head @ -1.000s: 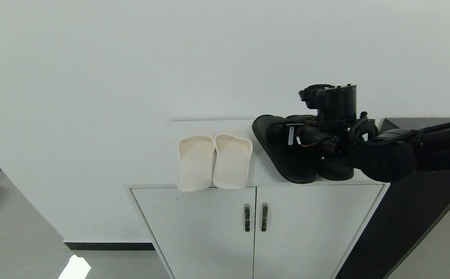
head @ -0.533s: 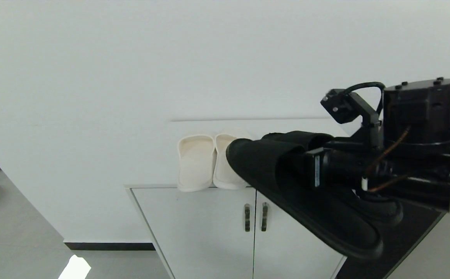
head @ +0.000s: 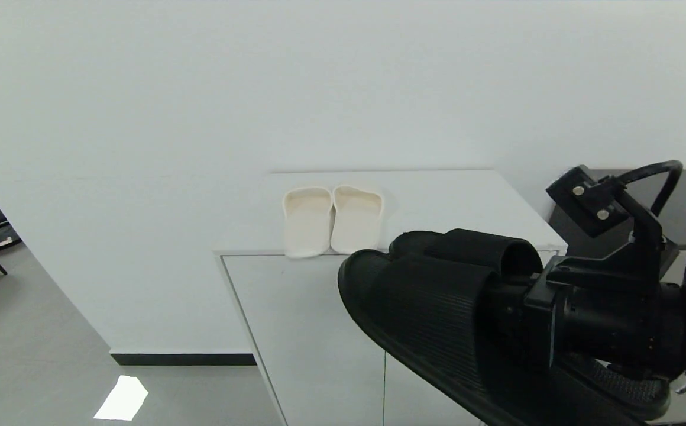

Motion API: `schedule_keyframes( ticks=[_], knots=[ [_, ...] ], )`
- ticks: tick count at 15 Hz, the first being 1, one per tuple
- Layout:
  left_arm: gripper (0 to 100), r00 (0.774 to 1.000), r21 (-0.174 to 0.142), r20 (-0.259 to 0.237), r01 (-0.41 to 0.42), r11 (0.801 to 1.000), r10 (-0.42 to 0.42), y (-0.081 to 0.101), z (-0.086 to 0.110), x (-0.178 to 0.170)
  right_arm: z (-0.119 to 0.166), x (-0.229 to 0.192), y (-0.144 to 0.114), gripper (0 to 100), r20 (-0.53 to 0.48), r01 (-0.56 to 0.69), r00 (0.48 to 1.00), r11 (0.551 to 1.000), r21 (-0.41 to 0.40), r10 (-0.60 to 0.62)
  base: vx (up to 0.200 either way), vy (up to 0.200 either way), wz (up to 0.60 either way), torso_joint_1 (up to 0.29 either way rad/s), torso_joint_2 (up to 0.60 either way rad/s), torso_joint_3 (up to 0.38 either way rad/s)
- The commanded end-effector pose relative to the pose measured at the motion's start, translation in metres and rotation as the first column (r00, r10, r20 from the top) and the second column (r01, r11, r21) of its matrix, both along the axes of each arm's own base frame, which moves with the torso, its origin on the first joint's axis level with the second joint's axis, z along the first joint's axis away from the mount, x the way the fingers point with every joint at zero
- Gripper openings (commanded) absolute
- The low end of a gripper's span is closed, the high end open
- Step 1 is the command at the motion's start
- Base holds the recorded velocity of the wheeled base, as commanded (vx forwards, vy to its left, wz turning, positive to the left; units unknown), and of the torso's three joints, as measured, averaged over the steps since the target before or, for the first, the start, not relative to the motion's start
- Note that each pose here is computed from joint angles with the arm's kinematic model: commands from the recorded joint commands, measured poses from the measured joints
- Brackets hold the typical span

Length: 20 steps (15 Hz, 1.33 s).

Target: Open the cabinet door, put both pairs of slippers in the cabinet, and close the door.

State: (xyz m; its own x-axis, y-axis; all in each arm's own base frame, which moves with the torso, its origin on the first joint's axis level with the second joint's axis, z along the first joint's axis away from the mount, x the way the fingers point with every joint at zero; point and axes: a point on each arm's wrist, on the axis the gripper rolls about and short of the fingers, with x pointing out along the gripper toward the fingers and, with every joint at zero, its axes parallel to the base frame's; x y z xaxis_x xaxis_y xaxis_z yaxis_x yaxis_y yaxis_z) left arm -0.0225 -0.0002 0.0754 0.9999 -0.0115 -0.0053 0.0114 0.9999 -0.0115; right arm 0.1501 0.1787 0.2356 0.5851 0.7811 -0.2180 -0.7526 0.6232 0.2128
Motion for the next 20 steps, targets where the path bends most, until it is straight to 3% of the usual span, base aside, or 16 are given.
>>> schedule_keyframes(
  ticks=[1,3,6,9,20],
  knots=[
    [0,1.0,-0.001,0.001,-0.001,1.0,0.001,0.0,0.0,0.0,0.0,-0.003,-0.002,0,0.002,-0.008,1.0,1.0,0.002,0.008,-0.2,0.0,0.0,0.002,0.0,0.002],
    [0,1.0,-0.001,0.001,-0.001,1.0,0.001,0.0,0.0,0.0,-0.004,-0.005,-0.003,0,-0.01,-0.04,0.999,0.999,-0.004,0.04,-0.2,0.0,0.0,0.002,0.0,0.005],
    [0,1.0,0.001,0.001,-0.001,1.0,0.001,0.0,0.0,0.0,-0.007,-0.015,-0.011,0,-0.018,-0.146,0.989,0.989,0.027,0.147,0.0,0.0,0.0,0.0,0.0,0.0],
    [0,1.0,0.001,0.001,0.001,1.0,-0.001,0.0,0.0,0.0,-0.01,-0.014,-0.013,0,-0.022,-0.178,0.984,0.983,0.037,0.179,0.0,0.0,0.0,0.0,0.0,0.0],
    [0,1.0,0.001,0.001,-0.001,1.0,0.001,0.0,0.0,0.0,-0.019,-0.009,-0.017,0,-0.012,-0.15,0.989,0.989,0.018,0.15,0.0,-0.182,0.0,0.003,0.0,0.001]
  ],
)
